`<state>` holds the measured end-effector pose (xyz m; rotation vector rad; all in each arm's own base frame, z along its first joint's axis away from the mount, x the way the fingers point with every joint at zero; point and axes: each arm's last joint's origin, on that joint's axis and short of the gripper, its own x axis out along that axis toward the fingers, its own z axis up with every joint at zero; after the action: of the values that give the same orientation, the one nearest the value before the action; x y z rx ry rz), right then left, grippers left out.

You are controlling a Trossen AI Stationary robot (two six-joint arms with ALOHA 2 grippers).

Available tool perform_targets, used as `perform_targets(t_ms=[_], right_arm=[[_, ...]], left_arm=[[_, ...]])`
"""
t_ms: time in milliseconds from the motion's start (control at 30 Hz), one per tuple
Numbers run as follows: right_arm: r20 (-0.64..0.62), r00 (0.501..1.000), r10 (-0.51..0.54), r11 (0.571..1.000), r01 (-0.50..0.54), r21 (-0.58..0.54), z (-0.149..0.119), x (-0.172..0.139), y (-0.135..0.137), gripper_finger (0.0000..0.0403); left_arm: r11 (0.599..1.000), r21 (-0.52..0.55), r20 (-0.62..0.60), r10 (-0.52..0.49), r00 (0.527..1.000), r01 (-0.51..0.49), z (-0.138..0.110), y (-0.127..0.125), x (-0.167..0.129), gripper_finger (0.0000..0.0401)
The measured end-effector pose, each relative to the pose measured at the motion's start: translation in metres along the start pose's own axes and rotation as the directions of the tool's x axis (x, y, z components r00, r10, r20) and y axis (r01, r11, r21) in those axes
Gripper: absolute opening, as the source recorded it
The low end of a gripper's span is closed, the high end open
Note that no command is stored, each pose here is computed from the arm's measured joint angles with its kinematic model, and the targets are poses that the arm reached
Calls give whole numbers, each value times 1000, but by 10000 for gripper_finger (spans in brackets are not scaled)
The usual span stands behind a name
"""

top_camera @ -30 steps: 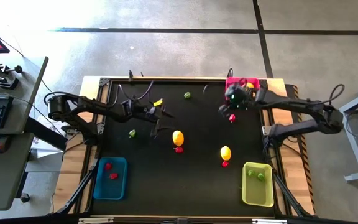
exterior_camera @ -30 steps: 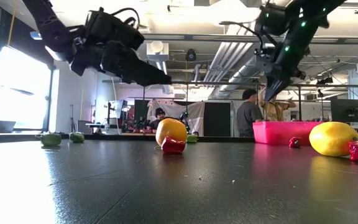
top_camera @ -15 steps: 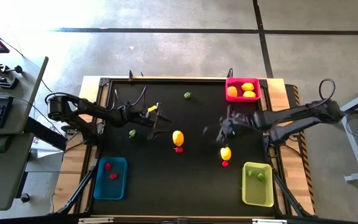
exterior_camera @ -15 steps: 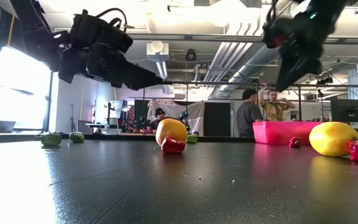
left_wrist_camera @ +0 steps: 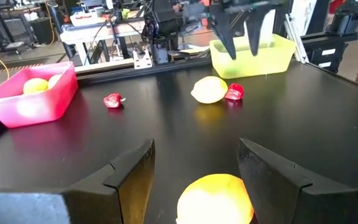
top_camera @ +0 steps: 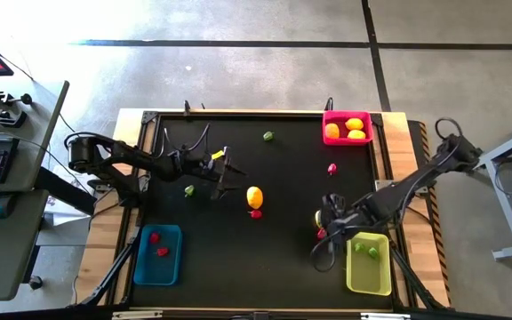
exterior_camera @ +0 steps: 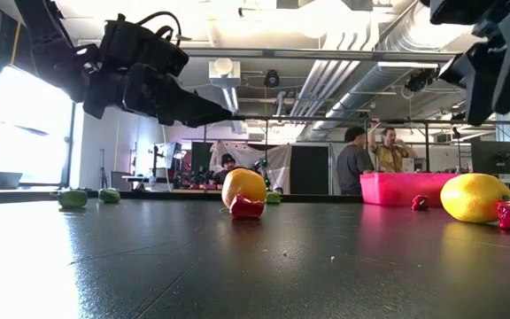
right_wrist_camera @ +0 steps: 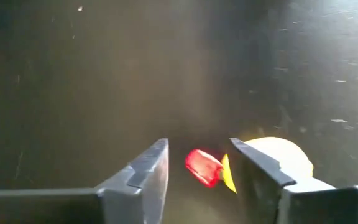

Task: Sort produce into baskets
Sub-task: Put the red chilli pepper into the blue bin

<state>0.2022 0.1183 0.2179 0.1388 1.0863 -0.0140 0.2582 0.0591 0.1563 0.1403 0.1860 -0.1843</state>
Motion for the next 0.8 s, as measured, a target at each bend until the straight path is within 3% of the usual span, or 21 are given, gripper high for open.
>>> perform_targets(t_ms=[200,467,600,800], right_arm=[[-151,988,-36,985,9,-174,6,24,14,178],[-335,914,-227,875,41,-482,27,45,32,167],[-379,895,-233,822,-27,-569,32,60,41,161],[-442,867,-229,775,-112,-621,31,74,45,152]], left_arm=[[1000,20,-1,1,1000,-1,0,0,0,213],[1000,19,-5,3,1000,-3,-1,0,0,213],[1000,17,-10,1,1000,-1,-1,0,0,213],[1000,16,-12,1,1000,-1,-1,0,0,213]])
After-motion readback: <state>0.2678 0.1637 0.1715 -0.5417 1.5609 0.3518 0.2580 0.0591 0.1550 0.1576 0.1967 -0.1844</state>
